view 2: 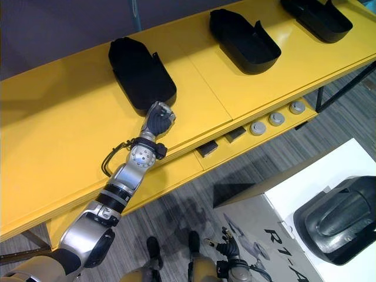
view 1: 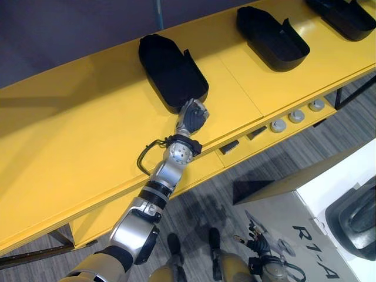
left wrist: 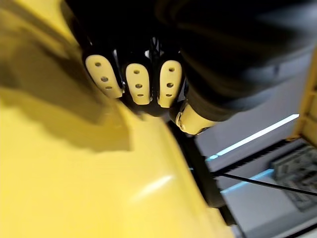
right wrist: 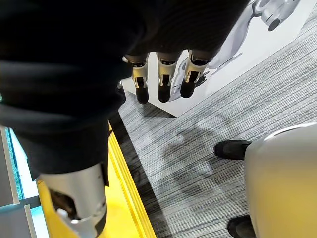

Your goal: Walk over and take plastic housings, then place them on the shelf

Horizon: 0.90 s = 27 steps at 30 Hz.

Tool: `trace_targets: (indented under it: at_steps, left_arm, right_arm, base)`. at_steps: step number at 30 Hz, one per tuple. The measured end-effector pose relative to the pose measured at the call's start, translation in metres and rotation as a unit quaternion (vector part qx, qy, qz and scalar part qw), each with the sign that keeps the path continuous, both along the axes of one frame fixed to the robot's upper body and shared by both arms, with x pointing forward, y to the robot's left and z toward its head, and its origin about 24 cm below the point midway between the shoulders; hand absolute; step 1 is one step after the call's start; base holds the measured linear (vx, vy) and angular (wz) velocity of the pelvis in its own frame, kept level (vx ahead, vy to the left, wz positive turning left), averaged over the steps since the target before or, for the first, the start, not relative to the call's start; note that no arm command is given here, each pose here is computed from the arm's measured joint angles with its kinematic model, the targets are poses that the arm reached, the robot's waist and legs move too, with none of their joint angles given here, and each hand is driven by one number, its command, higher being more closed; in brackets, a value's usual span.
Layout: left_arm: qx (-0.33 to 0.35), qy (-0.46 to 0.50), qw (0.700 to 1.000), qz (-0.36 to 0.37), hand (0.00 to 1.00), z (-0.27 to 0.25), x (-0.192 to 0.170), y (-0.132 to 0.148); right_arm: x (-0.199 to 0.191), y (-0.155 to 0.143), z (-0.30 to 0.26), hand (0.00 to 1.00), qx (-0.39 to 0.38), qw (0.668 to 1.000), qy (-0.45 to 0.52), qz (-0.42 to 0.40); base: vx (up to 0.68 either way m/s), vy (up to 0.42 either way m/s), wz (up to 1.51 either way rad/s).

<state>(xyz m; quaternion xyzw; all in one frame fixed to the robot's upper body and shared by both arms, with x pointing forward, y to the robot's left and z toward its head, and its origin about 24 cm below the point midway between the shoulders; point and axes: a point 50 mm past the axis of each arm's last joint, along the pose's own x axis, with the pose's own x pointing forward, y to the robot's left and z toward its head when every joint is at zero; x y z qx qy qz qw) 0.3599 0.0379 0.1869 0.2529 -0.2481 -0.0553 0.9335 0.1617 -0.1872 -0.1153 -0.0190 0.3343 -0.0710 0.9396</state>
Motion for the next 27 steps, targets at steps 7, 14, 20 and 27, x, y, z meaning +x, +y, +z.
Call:
trace_targets:
  at_steps: [7, 14, 20, 27]
  left_arm:
    - [-0.161, -0.127, 0.973, -0.103, 1.0, 0.047, -0.056, -0.008]
    - [-0.26, -0.221, 0.94, -0.008, 1.0, 0.054, -0.09, 0.073]
    - [-0.288, -0.208, 0.92, 0.163, 1.0, 0.006, -0.129, 0.156]
    - [-0.304, -0.074, 0.868, 0.386, 1.0, -0.08, -0.211, 0.223]
  right_arm:
    - [-0.003, -0.001, -0.003, 0.0, -0.001, 1.0, 0.01, -0.001]
    - [-0.013, -0.004, -0.012, 0.0, 0.001, 0.999, 0.038, -0.006]
    - [-0.022, -0.009, -0.017, 0.0, -0.002, 0.998, 0.059, -0.008]
    - [-0.033, -0.012, -0.017, 0.0, 0.002, 0.998, 0.061, -0.03]
  base:
    - [-0.02, 0.003, 0.07]
    - [-0.01, -0.002, 0.17]
    - [0.02, -0.008, 0.39]
    - [0.02, -0.002, 0.46]
